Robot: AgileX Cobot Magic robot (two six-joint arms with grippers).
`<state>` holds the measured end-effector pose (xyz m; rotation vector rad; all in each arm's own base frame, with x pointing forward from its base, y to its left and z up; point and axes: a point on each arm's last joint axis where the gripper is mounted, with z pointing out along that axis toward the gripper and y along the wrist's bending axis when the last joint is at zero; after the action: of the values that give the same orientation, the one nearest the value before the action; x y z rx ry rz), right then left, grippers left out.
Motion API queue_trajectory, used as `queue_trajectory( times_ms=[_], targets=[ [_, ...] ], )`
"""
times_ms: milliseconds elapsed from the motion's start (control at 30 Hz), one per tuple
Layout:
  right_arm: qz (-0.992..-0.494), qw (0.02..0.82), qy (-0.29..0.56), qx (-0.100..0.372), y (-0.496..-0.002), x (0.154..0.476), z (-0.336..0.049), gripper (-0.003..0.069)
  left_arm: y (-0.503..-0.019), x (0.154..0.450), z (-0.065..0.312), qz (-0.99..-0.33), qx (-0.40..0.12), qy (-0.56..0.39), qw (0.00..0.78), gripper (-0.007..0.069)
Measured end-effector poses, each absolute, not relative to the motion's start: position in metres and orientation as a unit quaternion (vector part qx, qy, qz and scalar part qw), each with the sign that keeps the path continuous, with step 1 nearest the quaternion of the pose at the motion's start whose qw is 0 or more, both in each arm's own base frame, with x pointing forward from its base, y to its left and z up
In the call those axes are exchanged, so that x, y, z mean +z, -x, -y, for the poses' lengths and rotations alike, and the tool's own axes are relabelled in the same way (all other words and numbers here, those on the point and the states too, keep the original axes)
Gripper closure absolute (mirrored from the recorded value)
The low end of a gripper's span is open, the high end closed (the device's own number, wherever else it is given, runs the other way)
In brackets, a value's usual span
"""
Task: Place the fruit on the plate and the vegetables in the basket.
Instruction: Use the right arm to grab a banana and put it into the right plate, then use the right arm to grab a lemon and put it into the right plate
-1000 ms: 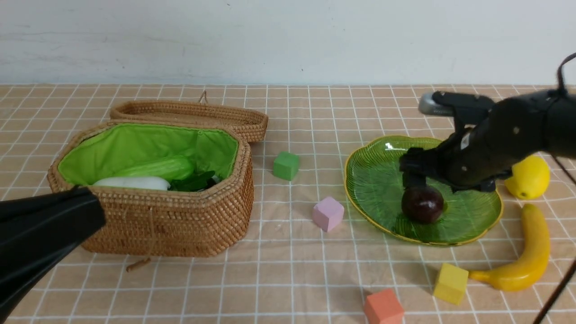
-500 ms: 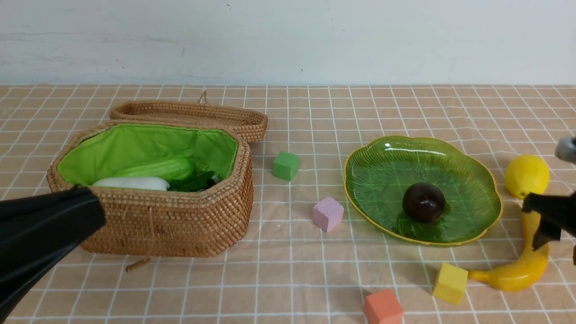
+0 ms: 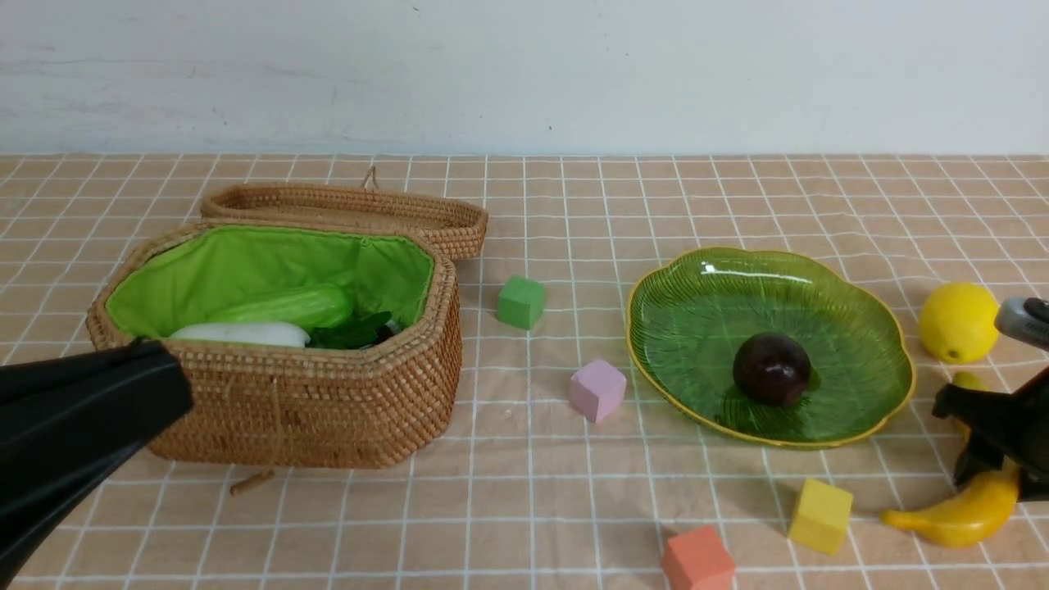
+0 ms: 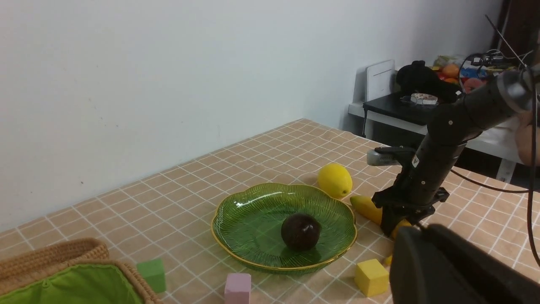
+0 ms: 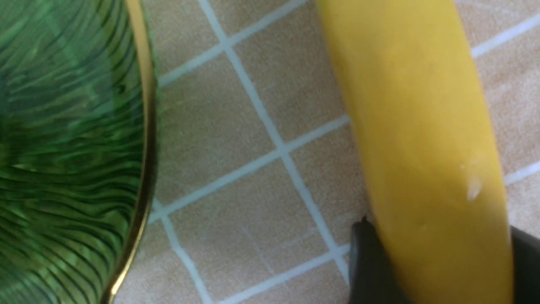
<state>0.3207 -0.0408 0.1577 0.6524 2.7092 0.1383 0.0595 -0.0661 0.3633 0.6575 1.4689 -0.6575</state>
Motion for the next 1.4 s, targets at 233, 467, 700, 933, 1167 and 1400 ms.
queue_trajectory(
  times_ms=[233,467,700,933,1167,1400],
  targets=[
    [-0.971,0.126,-0.194,0.062,-0.312,0.19,0.035,0.0334,-0.059,0.363,0.066,-0.645,-0.289,-0.289,0.645,0.0632],
    [-0.964,0.243,-0.044,0.096,-0.359,0.253,0.006,0.0334,-0.06,0.363,0.066,-0.646,-0.288,-0.288,0.646,0.0631],
    [-0.964,0.246,-0.005,0.096,-0.422,0.227,0.004,0.0328,-0.06,0.363,0.066,-0.646,-0.288,-0.288,0.646,0.0628],
    [-0.971,0.214,0.008,0.104,-0.433,0.228,0.003,0.01,-0.06,0.363,0.066,-0.646,-0.288,-0.288,0.646,0.0626],
    [-0.965,0.226,-0.116,0.06,-0.432,0.245,0.043,0.004,-0.06,0.363,0.066,-0.646,-0.288,-0.288,0.646,0.0622],
    [-0.943,0.261,-0.205,0.026,-0.442,0.227,0.083,0.0057,-0.06,0.363,0.066,-0.646,-0.287,-0.287,0.646,0.062]
  ],
)
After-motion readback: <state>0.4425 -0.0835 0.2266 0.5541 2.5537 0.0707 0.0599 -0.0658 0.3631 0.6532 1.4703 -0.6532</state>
